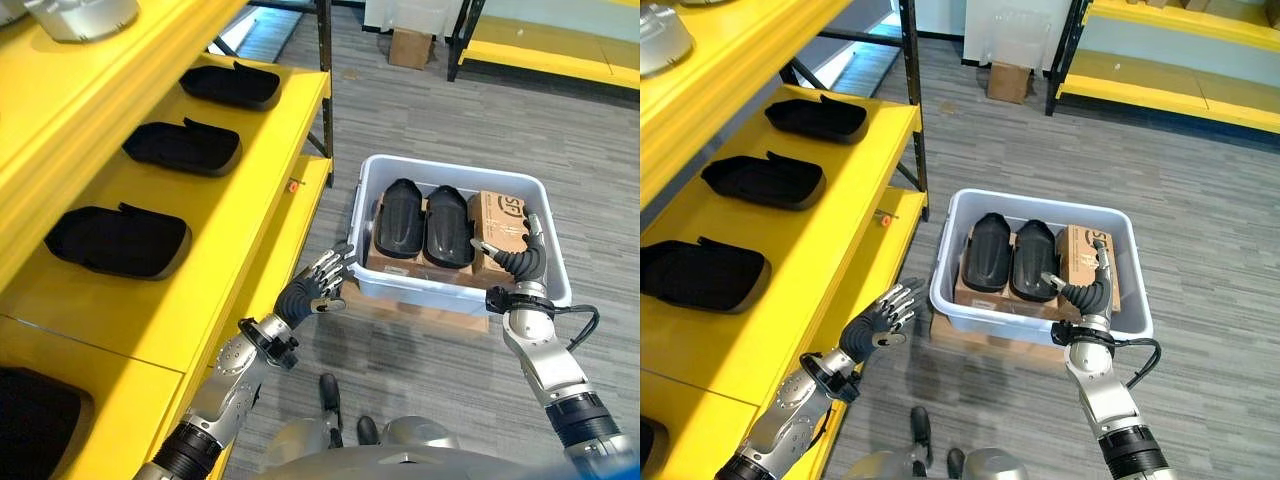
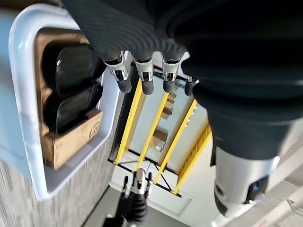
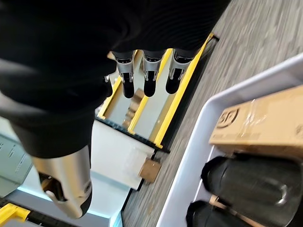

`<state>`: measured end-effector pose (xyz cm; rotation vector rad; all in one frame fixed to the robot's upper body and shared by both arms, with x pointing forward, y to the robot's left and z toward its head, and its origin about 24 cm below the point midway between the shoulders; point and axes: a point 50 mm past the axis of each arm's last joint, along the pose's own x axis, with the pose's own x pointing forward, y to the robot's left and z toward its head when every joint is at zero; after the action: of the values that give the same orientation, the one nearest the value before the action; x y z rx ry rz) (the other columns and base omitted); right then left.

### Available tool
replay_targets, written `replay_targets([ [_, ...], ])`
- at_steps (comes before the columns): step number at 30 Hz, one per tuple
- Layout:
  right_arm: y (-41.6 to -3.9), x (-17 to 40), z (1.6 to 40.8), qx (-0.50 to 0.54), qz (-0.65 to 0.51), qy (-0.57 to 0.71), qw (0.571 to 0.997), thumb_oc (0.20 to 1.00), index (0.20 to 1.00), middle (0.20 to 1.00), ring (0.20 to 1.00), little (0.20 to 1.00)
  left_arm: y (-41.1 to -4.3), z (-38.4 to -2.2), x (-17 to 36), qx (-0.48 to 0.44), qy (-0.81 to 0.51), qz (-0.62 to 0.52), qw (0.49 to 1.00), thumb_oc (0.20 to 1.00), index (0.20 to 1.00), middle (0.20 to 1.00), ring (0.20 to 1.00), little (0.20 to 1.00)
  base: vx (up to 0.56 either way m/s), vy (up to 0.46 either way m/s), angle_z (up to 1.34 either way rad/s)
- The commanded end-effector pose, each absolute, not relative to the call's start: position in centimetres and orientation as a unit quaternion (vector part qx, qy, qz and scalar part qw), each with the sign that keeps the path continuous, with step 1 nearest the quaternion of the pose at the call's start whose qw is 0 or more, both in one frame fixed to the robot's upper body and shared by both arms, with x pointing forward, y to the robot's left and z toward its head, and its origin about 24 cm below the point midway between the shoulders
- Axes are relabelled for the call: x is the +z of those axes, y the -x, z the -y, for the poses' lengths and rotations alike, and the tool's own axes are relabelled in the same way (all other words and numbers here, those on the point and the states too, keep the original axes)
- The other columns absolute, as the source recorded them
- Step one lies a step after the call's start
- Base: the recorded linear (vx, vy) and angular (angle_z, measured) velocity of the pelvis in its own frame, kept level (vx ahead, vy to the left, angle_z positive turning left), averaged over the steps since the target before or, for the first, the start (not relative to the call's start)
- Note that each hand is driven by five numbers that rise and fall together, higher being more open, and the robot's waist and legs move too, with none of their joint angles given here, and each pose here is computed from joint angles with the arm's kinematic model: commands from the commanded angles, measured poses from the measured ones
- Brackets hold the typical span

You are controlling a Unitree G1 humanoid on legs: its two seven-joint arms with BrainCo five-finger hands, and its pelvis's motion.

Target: Move parts from the plastic box to the shelf.

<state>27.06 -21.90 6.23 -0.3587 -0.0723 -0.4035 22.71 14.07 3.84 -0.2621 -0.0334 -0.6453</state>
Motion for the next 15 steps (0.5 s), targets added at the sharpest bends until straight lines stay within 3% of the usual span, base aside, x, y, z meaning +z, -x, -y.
replay_targets([
  [1, -27.6, 8.6, 21.4, -0.188, 0.101, 0.188, 0.959, 1.0, 1.0, 1.0, 1.0, 1.0, -22.2, -14.2, 3.7, -0.295, 0.119, 0.034, 0.948, 1.0, 1.0, 1.0, 1.0, 1.0, 0.01, 0.006, -0.57],
  [5, -28.0, 9.5, 21.7, -0.211, 0.118, 0.166, 0.956, 1.0, 1.0, 1.0, 1.0, 1.0, -22.4, -14.5, 3.7, -0.293, 0.112, 0.027, 0.949, 1.0, 1.0, 1.0, 1.0, 1.0, 0.04, -0.151, -0.76],
  [15, -27.4, 8.3, 21.0, -0.202, 0.086, 0.166, 0.961, 1.0, 1.0, 1.0, 1.0, 1.0, -21.9, -15.4, 3.9, -0.278, 0.118, 0.02, 0.953, 1.0, 1.0, 1.0, 1.0, 1.0, 0.07, -0.232, 0.09],
])
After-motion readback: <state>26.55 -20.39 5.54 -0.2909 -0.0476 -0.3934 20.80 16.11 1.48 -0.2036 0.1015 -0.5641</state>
